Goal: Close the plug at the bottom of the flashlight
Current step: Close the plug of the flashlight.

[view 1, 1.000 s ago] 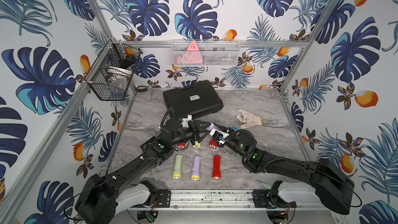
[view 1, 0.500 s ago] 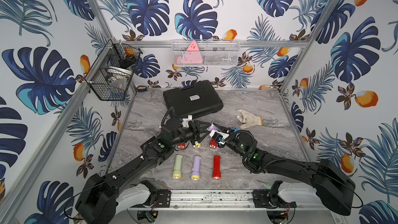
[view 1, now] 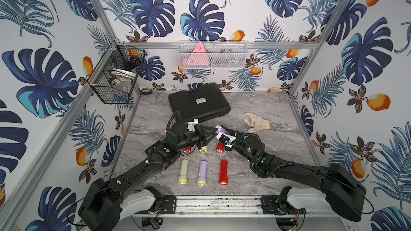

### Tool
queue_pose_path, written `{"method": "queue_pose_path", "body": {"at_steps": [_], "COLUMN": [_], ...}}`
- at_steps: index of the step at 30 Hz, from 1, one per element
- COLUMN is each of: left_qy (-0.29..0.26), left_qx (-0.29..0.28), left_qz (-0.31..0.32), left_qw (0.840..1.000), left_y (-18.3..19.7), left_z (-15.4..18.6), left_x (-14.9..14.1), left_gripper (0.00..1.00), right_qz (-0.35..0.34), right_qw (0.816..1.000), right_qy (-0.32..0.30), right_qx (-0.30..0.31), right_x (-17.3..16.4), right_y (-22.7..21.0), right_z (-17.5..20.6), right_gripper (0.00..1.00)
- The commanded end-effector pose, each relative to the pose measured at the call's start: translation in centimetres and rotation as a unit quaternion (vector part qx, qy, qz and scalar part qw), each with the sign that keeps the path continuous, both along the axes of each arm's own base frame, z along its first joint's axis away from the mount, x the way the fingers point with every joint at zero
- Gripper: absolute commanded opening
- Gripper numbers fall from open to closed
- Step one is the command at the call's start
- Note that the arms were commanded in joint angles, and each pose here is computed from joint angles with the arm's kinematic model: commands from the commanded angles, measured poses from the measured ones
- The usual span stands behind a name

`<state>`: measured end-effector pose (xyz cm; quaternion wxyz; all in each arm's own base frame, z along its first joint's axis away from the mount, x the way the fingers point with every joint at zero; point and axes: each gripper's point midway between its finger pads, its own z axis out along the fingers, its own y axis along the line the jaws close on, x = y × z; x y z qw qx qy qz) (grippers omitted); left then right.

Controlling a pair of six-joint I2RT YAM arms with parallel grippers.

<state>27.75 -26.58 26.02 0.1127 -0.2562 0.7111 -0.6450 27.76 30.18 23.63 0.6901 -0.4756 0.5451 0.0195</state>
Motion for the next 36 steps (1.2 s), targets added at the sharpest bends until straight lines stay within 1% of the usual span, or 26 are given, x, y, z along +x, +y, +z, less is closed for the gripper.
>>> {"method": "queue_pose_path", "body": {"at_steps": [1, 2, 7, 14, 20, 24, 27, 29, 31, 33, 34, 35, 36], "left_qy": [-0.037, -0.037, -0.035, -0.039, -0.04, -0.05, -0.076, -0.111, -0.146, -0.189, -0.22, -0.242, -0.26], "left_qx": [-0.028, -0.029, -0.037, -0.034, -0.013, 0.026, 0.1, 0.172, 0.245, 0.311, 0.35, 0.379, 0.41], "left_qz": [-0.006, -0.008, -0.009, -0.008, -0.002, 0.01, 0.017, 0.017, 0.015, 0.01, 0.002, -0.006, -0.011], "left_qw": [0.999, 0.999, 0.999, 0.999, 0.999, 0.998, 0.992, 0.979, 0.958, 0.931, 0.911, 0.893, 0.874], "left_y": [-0.4, -0.5, -0.6, -0.4, 0.6, 2.3, 4.0, 5.1, 6.1, 7.0, 7.4, 7.7, 8.1], "left_z": [1.9, 1.9, 1.8, 1.8, 0.6, -1.0, -2.3, -2.8, -2.9, -2.4, -2.0, -1.7, -1.4], "left_x": [0.2, 0.2, 0.3, 0.0, -0.6, -0.8, -0.8, -0.8, -0.6, -0.2, 0.2, 0.4, 0.9], "left_gripper": [0.21, 0.17, 0.11, 0.1, 0.09, 0.09, 0.09, 0.1, 0.11, 0.14, 0.17, 0.22, 0.31], "right_qz": [0.079, 0.079, 0.076, 0.043, 0.003, -0.017, -0.039, -0.06, -0.085, -0.133, -0.167, -0.195, -0.22], "right_qw": [0.997, 0.997, 0.997, 0.998, 0.999, 0.998, 0.995, 0.993, 0.987, 0.97, 0.958, 0.946, 0.934], "right_qy": [-0.021, -0.021, -0.018, -0.002, 0.018, 0.036, 0.06, 0.079, 0.108, 0.163, 0.196, 0.221, 0.25], "right_qx": [0.01, 0.011, 0.017, 0.04, 0.05, 0.056, 0.069, 0.071, 0.084, 0.119, 0.13, 0.135, 0.128], "right_x": [-2.0, -2.0, -1.9, -1.1, -0.2, 0.1, 0.2, 0.3, 0.4, 0.8, 1.0, 1.1, 1.0], "right_y": [2.1, 2.1, 2.1, 1.3, 0.1, -0.8, -1.7, -2.6, -3.6, -5.0, -5.9, -6.7, -7.4], "right_z": [1.3, 1.4, 1.4, 1.6, 1.7, 1.7, 1.8, 1.7, 1.8, 2.0, 1.9, 1.8, 1.1], "right_gripper": [0.0, 0.0, 0.0, 0.0, 0.0, 0.0, 0.0, 0.0, 0.0, 0.0, 0.0, 0.0, 0.0]}}
